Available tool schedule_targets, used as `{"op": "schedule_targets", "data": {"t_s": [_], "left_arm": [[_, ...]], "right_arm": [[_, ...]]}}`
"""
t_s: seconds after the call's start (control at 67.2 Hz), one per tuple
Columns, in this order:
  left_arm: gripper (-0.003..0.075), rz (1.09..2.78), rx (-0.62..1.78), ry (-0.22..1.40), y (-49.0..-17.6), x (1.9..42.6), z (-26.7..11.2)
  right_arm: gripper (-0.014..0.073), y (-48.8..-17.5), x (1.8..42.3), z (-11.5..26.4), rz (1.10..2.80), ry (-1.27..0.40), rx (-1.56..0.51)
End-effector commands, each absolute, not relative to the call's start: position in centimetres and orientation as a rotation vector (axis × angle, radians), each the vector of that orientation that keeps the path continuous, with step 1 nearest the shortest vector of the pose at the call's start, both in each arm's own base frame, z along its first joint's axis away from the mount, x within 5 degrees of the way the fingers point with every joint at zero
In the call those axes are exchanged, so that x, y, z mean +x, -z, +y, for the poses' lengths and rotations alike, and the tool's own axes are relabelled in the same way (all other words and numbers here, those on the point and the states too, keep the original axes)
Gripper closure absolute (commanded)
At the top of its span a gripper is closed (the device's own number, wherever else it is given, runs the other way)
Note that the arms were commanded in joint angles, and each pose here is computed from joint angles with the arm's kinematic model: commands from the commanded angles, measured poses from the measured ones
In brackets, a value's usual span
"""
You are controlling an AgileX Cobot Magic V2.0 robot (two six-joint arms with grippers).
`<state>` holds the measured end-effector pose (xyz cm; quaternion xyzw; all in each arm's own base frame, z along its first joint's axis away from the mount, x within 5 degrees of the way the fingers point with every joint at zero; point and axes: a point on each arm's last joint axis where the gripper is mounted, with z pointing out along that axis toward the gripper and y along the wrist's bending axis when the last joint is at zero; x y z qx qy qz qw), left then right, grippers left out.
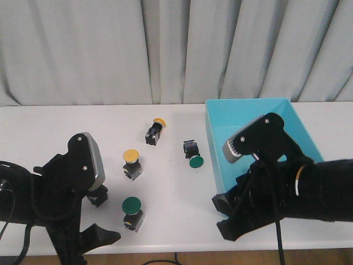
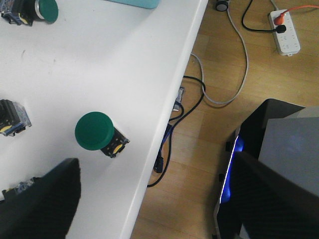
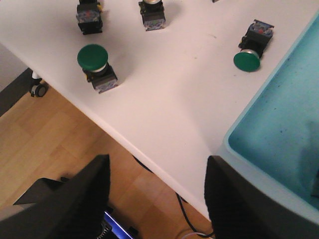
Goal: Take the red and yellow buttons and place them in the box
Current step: 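Move the right gripper back toward the table center, then grasp the yellow-capped button with the left gripper and lift it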
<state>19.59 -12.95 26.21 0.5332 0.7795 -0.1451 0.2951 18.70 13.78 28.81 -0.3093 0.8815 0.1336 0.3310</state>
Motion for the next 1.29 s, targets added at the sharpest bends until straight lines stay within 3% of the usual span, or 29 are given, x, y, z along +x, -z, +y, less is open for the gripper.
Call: {"op": "schedule_targets", "data": {"t_s": [0.0,0.164,0.387,0.67,1.041,1.279], "left_arm": [[0.0155,2.071,1.205,0.399,-27.9,20.4,-13.2],[0.0171,2.099,0.828,0.342,-28.6,22.5,-12.8],[0.0187,2.276,0.690,0.286,-27.8,26.8,-13.9],[0.0187,2.407,0.681,0.056,-24.2,34.3,-15.9],[0.0187,2.538,0.743,-0.008,-19.3,41.4,-18.6],[0.0223,2.608,0.754,-0.021,-17.8,42.6,-19.3]], "right_arm": [[0.0174,-29.4,18.5,13.7,2.192,-0.366,-0.781],[0.0174,-29.0,18.4,13.6,2.201,-0.364,-0.782],[0.0174,-29.2,18.6,13.7,2.169,-0.368,-0.768],[0.0174,-29.3,18.7,13.7,2.158,-0.369,-0.763],[0.0174,-29.3,18.7,13.7,2.157,-0.369,-0.762],[0.0174,-29.3,18.7,13.7,2.157,-0.369,-0.762]]}}
